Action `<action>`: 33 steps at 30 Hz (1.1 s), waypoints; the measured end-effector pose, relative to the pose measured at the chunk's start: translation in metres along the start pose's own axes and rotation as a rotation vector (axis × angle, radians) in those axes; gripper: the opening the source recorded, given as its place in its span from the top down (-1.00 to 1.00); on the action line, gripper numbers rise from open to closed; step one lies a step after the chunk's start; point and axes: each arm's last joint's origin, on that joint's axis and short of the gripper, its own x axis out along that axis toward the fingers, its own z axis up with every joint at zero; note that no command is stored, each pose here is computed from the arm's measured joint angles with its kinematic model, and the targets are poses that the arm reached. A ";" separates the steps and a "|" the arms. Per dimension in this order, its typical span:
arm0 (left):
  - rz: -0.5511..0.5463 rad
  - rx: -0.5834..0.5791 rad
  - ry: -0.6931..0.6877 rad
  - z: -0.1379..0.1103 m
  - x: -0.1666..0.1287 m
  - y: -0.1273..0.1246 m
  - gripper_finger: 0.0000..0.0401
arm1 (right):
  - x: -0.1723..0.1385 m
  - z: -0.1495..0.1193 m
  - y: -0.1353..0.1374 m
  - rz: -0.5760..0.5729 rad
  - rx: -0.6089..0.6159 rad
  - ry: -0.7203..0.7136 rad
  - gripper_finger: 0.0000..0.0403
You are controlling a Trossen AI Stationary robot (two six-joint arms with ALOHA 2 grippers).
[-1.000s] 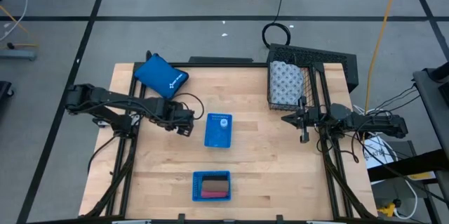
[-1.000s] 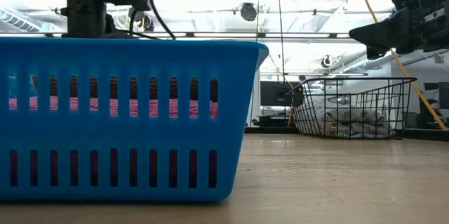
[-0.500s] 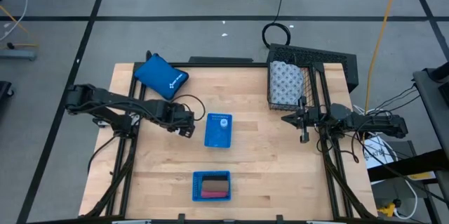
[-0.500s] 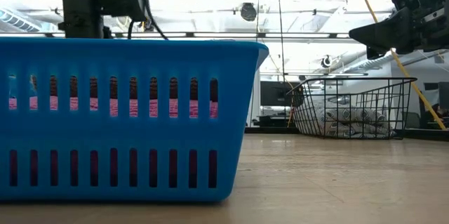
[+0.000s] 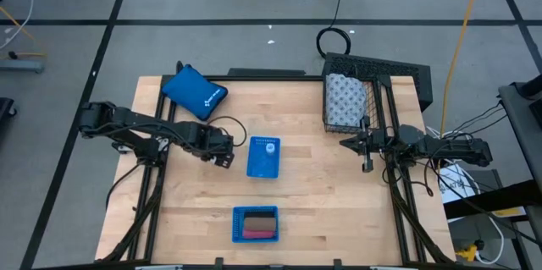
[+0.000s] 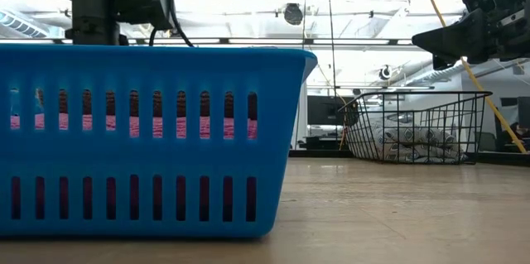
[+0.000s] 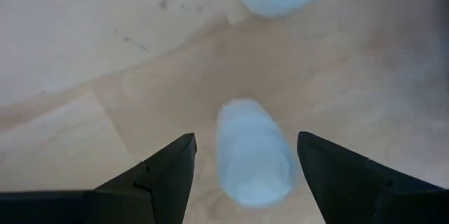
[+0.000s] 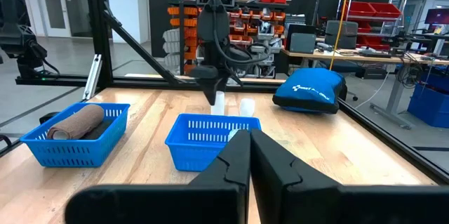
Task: Pick & place medical supplies in basket/bin
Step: Put the bottom white pill bottle into the top blue bin
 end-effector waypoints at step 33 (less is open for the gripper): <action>-0.014 0.055 0.026 0.004 -0.001 0.001 -0.27 | 0.000 0.000 0.000 0.000 0.000 0.000 1.00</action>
